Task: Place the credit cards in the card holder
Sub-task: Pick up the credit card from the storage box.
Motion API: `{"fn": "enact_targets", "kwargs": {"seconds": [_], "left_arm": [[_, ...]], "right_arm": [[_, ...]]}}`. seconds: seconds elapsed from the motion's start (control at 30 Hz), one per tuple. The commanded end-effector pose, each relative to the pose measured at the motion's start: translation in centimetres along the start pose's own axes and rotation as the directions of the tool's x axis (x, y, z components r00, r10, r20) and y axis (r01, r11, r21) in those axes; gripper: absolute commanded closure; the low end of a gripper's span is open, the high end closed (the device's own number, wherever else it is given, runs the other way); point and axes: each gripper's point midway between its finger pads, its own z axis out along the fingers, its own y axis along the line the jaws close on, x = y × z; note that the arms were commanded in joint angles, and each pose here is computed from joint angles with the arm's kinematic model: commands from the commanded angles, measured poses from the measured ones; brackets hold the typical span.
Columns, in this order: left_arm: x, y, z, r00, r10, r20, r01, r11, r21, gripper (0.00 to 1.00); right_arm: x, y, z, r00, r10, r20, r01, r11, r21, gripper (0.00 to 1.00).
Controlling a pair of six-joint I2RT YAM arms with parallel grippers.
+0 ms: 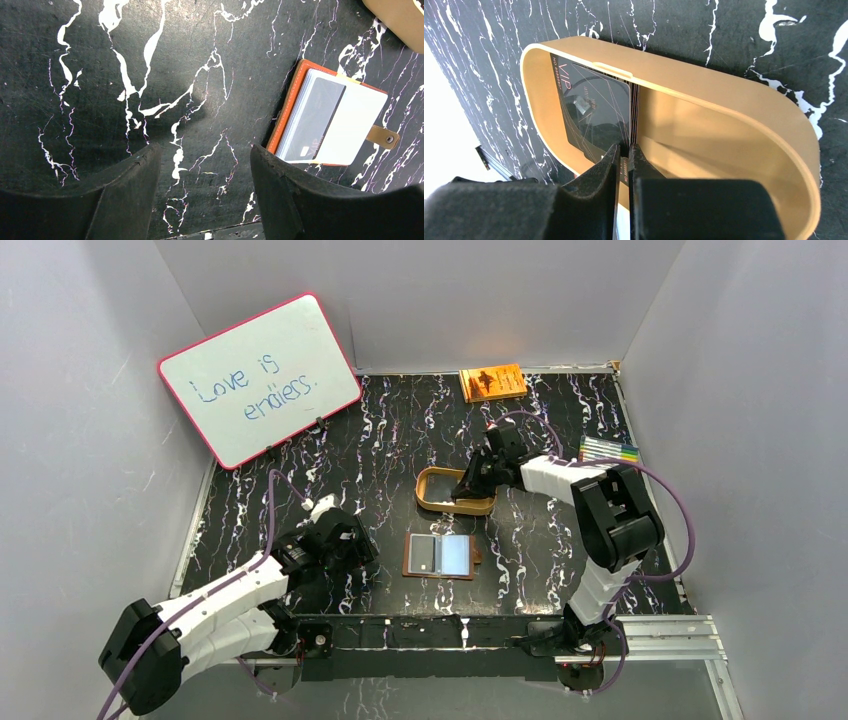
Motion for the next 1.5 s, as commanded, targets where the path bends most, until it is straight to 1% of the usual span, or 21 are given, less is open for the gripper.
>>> {"fn": "enact_targets", "kwargs": {"seconds": [0.0,0.23,0.53,0.77,0.87,0.93,1.03,1.13,1.23,1.37,1.47], "left_arm": [[-0.2,0.3,0.1,1.0,-0.001,0.011,0.001,1.0,-0.011,0.37],[-0.3,0.3,0.0,1.0,0.004,0.014,-0.004,1.0,-0.013,0.37],[-0.5,0.1,-0.1,1.0,0.003,0.021,-0.003,1.0,-0.006,0.38],[-1.0,-0.3,-0.5,0.999,0.004,0.038,-0.004,1.0,0.004,0.38],[-1.2,-0.4,-0.6,0.999,0.005,0.042,-0.005,1.0,0.006,0.38],[-1.5,-0.5,-0.9,0.999,0.003,0.049,-0.003,1.0,0.006,0.38],[-2.1,-0.9,-1.4,0.998,0.006,0.069,-0.007,1.0,0.009,0.38],[-3.0,-1.5,-2.1,0.996,0.005,0.093,-0.007,1.0,0.02,0.38],[-3.5,-1.9,-2.5,0.994,0.008,0.11,-0.011,1.0,0.026,0.38],[-3.8,-2.0,-2.8,0.993,0.013,0.119,-0.016,1.0,0.025,0.38],[-3.9,-2.1,-2.9,0.993,0.012,0.121,-0.017,0.999,0.034,0.38]], "right_arm": [[-0.1,-0.3,-0.7,1.0,-0.014,0.018,0.014,1.0,0.001,0.91],[-0.2,-0.3,-1.9,0.999,0.011,0.037,-0.011,1.0,-0.009,1.0],[-0.2,0.3,-5.0,0.997,0.031,0.069,-0.027,0.998,-0.059,1.0],[-0.8,3.3,-8.0,0.993,0.067,0.093,-0.053,0.988,-0.148,1.0],[-0.8,4.4,-9.1,0.991,0.112,0.074,-0.098,0.981,-0.167,1.0],[-0.6,4.8,-10.0,0.978,0.204,0.051,-0.192,0.964,-0.186,1.0],[-0.4,6.4,-11.9,0.935,0.355,-0.008,-0.345,0.901,-0.262,1.0],[-0.1,8.1,-14.1,0.892,0.446,-0.072,-0.446,0.843,-0.301,1.0],[0.5,10.4,-16.2,0.87,0.464,-0.166,-0.492,0.795,-0.354,1.0],[1.0,11.1,-17.7,0.889,0.427,-0.163,-0.456,0.805,-0.379,1.0],[1.9,11.5,-18.3,0.895,0.401,-0.196,-0.446,0.797,-0.407,1.0]]}}
